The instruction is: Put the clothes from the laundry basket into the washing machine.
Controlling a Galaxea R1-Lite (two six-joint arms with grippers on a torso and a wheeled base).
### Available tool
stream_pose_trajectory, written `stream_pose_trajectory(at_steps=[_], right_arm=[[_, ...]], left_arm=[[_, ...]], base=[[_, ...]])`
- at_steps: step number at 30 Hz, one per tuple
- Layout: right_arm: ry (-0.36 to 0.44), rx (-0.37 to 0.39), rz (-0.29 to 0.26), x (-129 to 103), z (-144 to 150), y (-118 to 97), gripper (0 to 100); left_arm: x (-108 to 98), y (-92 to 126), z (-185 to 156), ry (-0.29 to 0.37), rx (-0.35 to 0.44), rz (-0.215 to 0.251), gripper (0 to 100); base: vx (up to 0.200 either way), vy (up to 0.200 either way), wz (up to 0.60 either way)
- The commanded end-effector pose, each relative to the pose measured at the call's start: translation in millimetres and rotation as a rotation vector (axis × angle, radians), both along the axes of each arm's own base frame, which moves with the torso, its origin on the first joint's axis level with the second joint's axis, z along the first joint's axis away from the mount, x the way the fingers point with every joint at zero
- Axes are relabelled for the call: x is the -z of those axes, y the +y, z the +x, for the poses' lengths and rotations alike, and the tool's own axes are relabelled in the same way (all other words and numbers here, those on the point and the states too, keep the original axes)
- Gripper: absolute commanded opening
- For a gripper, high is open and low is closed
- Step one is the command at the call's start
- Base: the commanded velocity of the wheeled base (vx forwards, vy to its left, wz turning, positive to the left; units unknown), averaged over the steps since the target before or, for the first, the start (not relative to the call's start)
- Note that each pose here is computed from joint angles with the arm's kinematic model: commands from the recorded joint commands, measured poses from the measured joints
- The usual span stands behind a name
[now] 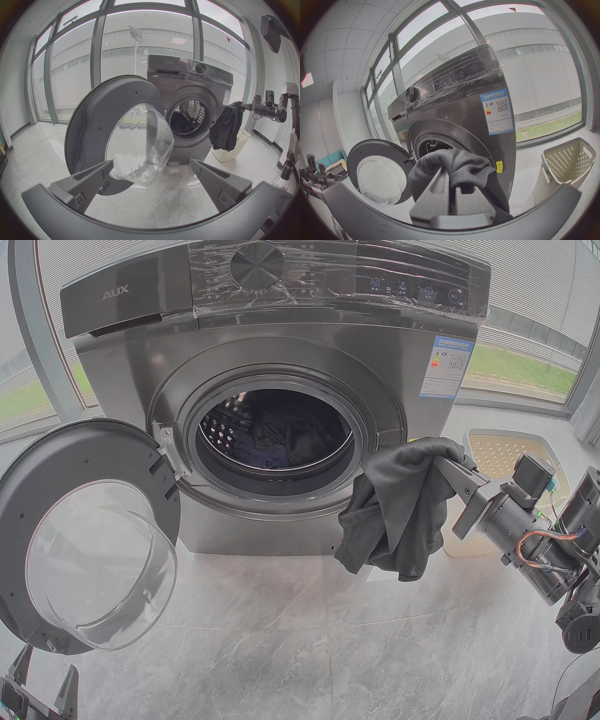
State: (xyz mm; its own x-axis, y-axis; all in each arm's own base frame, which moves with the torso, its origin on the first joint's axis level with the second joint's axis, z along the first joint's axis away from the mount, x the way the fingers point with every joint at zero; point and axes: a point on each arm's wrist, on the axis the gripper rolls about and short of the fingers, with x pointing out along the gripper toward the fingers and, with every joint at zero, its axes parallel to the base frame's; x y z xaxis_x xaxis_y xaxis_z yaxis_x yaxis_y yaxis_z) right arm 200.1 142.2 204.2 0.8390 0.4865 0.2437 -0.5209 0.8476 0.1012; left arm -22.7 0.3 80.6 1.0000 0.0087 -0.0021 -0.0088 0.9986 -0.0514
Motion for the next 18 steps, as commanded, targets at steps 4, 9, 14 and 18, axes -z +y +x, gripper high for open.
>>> stream_pose_trajectory(at_steps=[4,9,14,18], right_arm=[[0.004,-0.001,-0.003,1.3,0.8,0.8,0],[0.004,-0.002,-0.003,1.3,0.6,1.1,0],[0.005,-0.002,-0.004,1.7,0.9,1.3,0],[0.01,-0.002,-0.008,3.2,1.5,1.7,0]], left_arm=[[4.8,0.0,-0.1,-0.001,0.0,-0.001,100],[4.8,0.0,-0.1,-0.001,0.0,-0.001,100],[4.8,0.0,-0.1,-0.001,0.0,-0.001,100],[4.8,0.0,-0.1,-0.001,0.0,-0.001,100]], base=[[0.0,0.0,0.0],[0.0,0.0,0.0],[-0.08,-0.08,0.0],[0.0,0.0,0.0]])
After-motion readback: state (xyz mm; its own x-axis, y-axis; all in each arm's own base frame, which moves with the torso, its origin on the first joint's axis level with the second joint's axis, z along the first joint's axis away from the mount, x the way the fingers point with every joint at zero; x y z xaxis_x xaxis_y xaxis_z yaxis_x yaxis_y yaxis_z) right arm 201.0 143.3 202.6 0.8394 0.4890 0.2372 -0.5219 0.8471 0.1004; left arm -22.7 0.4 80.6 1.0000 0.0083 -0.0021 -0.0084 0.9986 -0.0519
